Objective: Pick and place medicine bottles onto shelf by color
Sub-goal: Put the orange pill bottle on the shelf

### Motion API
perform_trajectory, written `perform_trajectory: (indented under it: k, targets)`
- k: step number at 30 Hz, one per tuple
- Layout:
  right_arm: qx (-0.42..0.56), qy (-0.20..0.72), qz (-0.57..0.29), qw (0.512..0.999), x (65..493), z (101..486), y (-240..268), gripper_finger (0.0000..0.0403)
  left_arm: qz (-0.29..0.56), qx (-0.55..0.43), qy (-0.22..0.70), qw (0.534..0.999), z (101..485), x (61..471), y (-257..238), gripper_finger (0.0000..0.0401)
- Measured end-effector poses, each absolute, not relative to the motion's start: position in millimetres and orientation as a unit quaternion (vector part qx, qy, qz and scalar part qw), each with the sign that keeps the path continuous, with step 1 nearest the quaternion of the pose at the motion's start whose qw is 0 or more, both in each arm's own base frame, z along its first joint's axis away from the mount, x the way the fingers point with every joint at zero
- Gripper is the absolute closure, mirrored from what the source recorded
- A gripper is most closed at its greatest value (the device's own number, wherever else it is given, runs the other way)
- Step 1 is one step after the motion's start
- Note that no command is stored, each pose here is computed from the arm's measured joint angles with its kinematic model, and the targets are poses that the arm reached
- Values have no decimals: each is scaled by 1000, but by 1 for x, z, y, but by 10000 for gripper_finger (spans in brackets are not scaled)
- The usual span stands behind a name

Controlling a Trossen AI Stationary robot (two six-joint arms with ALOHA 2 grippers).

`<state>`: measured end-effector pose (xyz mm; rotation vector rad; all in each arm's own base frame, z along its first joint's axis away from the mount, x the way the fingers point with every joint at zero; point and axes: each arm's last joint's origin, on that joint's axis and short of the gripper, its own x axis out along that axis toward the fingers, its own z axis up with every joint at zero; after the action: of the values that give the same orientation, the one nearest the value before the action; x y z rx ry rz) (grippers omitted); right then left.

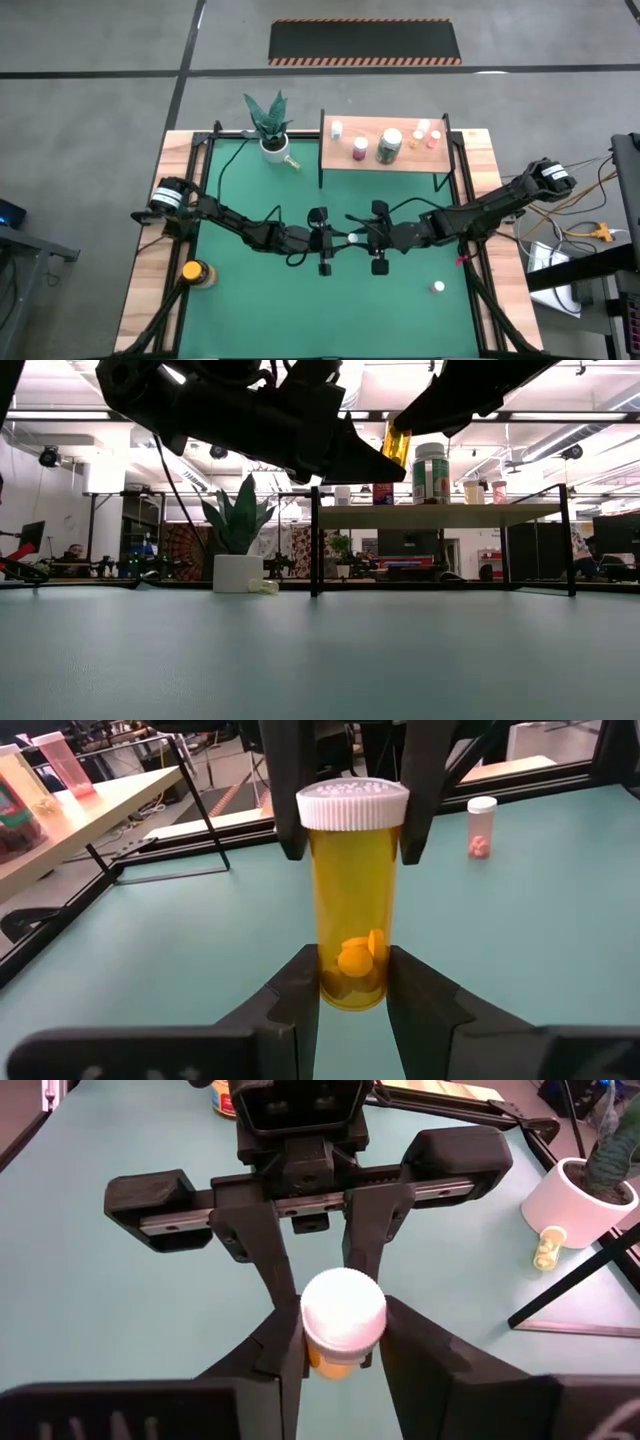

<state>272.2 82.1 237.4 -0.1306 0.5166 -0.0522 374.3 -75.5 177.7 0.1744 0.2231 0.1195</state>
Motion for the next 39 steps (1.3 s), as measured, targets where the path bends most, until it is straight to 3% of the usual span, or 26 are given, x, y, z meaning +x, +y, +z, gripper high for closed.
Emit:
perform_trajectory:
  k: [16, 23, 29, 39]
  targets:
    - [-26, 271, -40, 961, 264, 248, 79, 297, 59, 95, 112, 987, 182, 373, -75, 208]
    - [16, 351, -115, 929, 239, 307, 61, 297, 52, 163, 106, 980, 217, 358, -71, 203]
    - [18, 346, -194, 918, 205, 346, 45, 297, 50, 159, 94, 981, 241, 342, -70, 203]
    - [89, 293, -263, 915, 142, 337, 20, 298, 25, 73, 109, 991, 224, 326, -81, 203]
